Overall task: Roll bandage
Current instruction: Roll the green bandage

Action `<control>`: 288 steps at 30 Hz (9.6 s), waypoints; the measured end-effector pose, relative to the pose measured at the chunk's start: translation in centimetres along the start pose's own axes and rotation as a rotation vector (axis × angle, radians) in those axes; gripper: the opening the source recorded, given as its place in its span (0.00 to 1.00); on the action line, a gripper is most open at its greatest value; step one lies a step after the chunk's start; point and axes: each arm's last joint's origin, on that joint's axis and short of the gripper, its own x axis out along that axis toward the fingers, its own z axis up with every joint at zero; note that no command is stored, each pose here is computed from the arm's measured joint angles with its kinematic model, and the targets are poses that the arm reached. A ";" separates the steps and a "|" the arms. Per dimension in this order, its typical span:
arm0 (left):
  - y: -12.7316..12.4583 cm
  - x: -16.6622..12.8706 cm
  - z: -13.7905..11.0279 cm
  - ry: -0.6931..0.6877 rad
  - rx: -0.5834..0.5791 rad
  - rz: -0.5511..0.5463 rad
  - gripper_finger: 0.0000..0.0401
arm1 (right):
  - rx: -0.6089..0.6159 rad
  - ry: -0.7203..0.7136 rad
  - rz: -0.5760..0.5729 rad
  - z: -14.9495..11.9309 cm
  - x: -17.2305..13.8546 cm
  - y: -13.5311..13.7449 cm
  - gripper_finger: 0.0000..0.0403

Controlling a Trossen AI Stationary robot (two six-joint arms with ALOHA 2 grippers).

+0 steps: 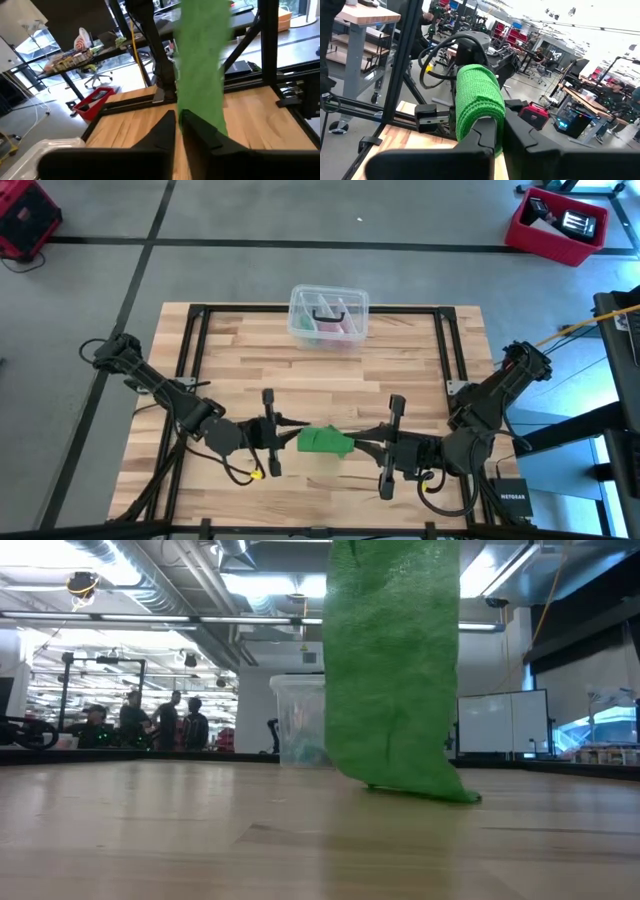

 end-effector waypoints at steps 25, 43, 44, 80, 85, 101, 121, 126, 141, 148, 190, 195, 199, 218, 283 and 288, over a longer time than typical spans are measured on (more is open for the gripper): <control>0.4 -4.8 5.9 -0.129 0.200 -0.062 0.35 | 0.040 0.029 0.050 -0.6 0.4 0.1 0.04; 0.0 -3.9 5.9 -0.150 0.246 -0.060 0.35 | 0.090 0.060 0.066 -1.9 2.7 -0.1 0.04; -0.1 -3.8 5.8 -0.151 0.257 -0.058 0.35 | 0.097 0.060 0.068 -2.0 2.8 0.0 0.04; 2.6 -4.3 9.9 -0.304 0.266 0.195 0.05 | 0.025 0.455 -0.164 -6.7 -3.8 2.8 0.51; 3.2 -4.7 11.0 -0.240 0.267 0.133 0.02 | 0.080 0.421 -0.241 -10.2 -2.6 3.8 0.51; 2.3 -4.5 9.8 -0.182 0.299 0.034 0.03 | 0.214 0.343 -0.037 -15.2 3.4 3.2 0.51; 2.3 -4.4 9.7 -0.174 0.279 0.034 0.06 | 0.267 -0.113 0.150 -17.2 6.2 0.8 0.51; 2.3 -4.4 9.7 -0.176 0.276 0.032 0.05 | 0.248 -0.123 0.151 -17.2 6.2 0.8 0.51; 2.4 -4.4 9.7 -0.177 0.274 0.032 0.04 | 0.208 -0.046 0.155 -16.5 7.1 0.3 0.43; 2.4 -4.4 9.8 -0.181 0.269 0.034 0.05 | 0.211 -0.046 0.156 -16.5 7.1 0.3 0.33; 7.2 -1.8 10.1 -0.063 0.522 0.344 0.04 | 0.002 -0.105 0.282 -4.9 1.6 5.4 0.01; 7.0 -1.2 9.1 -0.044 0.519 0.307 0.02 | 0.005 -0.143 0.278 -3.2 0.8 5.5 0.00; 6.6 -0.2 7.5 -0.003 0.543 0.303 0.01 | 0.012 -0.170 0.277 -2.2 0.5 5.3 0.00; 3.1 2.4 -0.9 0.090 0.571 0.194 0.01 | 0.095 -0.294 0.200 3.5 -0.1 2.1 0.00; -4.9 5.3 -5.6 0.104 -0.256 -0.233 0.03 | 0.561 0.585 -0.119 -16.8 10.8 -13.7 0.24; -5.4 6.3 -6.7 0.159 -0.413 -0.252 0.04 | 0.624 0.658 -0.037 -18.0 10.5 -12.9 0.42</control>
